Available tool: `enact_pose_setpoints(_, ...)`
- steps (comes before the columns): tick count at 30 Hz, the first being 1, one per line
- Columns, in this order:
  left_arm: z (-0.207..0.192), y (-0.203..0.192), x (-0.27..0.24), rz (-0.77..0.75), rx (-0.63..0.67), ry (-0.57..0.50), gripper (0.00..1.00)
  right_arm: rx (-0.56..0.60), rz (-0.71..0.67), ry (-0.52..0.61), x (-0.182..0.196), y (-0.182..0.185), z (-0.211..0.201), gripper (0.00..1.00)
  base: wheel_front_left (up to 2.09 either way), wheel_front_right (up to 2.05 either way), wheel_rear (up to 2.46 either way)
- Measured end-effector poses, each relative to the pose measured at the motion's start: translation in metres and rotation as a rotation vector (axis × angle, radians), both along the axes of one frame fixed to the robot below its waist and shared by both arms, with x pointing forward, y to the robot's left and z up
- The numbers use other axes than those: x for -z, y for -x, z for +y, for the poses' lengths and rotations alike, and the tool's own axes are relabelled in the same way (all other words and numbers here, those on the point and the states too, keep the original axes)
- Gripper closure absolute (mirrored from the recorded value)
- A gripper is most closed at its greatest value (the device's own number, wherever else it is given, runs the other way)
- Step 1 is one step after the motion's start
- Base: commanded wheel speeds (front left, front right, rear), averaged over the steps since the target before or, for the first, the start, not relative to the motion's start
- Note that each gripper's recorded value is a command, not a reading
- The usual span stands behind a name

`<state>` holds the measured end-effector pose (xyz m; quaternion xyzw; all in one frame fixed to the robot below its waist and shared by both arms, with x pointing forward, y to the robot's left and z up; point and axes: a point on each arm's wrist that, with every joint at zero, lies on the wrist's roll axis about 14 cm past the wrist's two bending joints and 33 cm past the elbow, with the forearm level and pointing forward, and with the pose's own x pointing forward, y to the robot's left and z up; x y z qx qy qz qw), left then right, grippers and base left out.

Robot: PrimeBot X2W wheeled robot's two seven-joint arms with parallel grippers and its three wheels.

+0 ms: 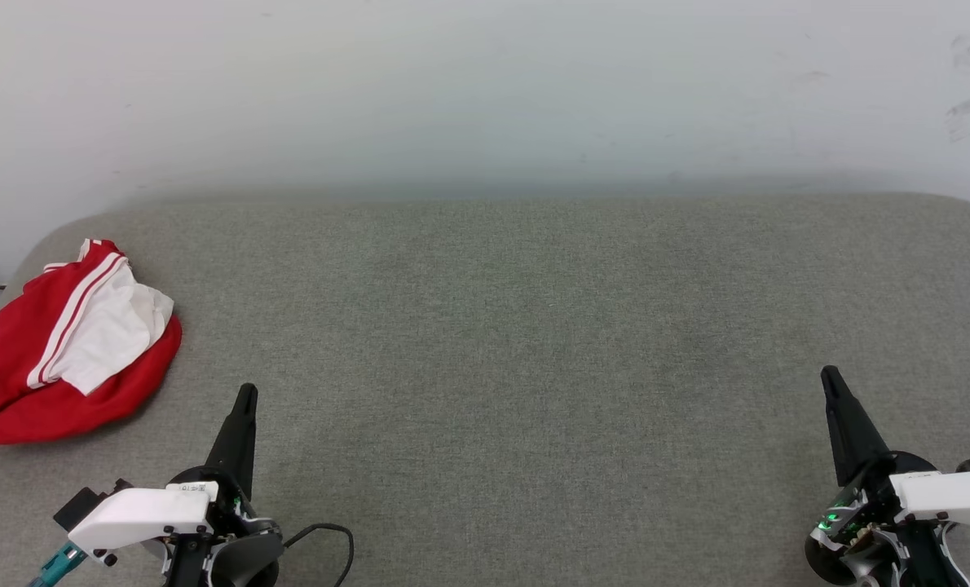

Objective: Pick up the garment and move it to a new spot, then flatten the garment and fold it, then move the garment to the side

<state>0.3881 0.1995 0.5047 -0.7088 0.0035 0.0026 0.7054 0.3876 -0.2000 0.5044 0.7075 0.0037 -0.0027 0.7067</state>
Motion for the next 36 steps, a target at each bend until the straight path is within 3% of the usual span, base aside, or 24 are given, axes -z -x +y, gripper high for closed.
enact_pose_setpoints(3,0.000,0.000,0.000,0.000,0.000,0.000,1.00,0.000,0.000,0.000,0.000,0.000,0.000,1.00,0.00,0.00,0.00)
enact_pose_setpoints(4,0.000,0.001,0.002,0.006,0.001,0.001,0.00,0.000,0.006,0.000,0.002,0.001,0.000,0.00,0.00,0.00,0.00)
enact_pose_setpoints(9,-0.001,0.013,0.028,0.083,-0.003,0.007,0.00,0.009,0.088,-0.003,0.029,0.014,-0.002,0.00,0.00,0.00,0.00)
enact_pose_setpoints(18,0.004,0.012,0.022,0.066,-0.039,-0.046,0.00,0.044,0.082,0.081,0.026,0.014,-0.008,0.00,0.00,0.00,0.00)
enact_pose_setpoints(36,0.012,0.008,-0.001,0.061,-0.086,-0.413,0.00,0.082,-0.019,0.455,-0.011,0.011,-0.013,0.00,0.00,0.00,0.00)
